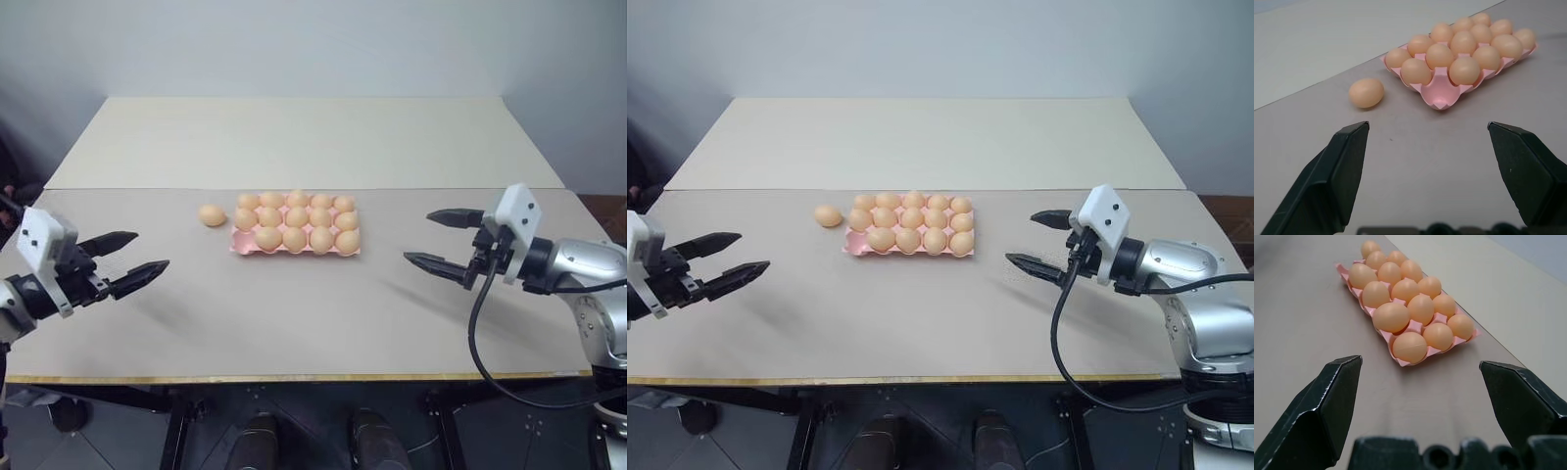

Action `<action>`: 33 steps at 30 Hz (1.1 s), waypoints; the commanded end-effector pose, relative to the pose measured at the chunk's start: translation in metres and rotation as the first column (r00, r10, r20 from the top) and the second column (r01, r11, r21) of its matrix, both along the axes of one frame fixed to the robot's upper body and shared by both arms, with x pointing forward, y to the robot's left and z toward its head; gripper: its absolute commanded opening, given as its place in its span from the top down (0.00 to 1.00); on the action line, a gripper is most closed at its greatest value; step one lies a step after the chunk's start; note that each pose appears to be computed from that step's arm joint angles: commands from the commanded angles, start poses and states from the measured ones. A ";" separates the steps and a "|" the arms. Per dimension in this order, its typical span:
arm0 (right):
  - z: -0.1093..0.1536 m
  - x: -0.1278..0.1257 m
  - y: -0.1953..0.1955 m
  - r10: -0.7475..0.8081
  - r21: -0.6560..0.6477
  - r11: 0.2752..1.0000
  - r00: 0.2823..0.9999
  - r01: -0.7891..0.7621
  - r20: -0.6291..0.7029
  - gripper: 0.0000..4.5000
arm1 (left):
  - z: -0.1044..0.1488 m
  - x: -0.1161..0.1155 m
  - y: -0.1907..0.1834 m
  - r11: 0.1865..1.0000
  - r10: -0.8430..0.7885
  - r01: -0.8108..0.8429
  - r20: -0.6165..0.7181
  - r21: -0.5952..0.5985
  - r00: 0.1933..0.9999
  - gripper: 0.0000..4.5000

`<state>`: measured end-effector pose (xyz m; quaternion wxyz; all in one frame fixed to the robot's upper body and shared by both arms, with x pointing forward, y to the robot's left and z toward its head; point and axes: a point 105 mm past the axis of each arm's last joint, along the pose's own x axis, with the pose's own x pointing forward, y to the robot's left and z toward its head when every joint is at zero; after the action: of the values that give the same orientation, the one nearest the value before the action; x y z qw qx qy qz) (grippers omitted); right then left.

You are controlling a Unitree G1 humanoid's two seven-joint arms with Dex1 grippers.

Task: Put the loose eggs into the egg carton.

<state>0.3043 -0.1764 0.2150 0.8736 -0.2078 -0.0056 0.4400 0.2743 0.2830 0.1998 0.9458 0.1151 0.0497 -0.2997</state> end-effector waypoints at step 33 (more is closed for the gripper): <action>0.025 -0.006 0.007 -0.003 0.013 1.000 0.994 0.001 0.111 0.00 | -0.064 0.177 -0.049 0.926 0.363 -0.369 -0.084 -0.077 0.928 0.06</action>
<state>0.3040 -0.1685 0.2227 0.8744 -0.2179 -0.0256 0.4327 0.4478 0.2362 0.1207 0.9864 0.0411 0.1105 -0.1147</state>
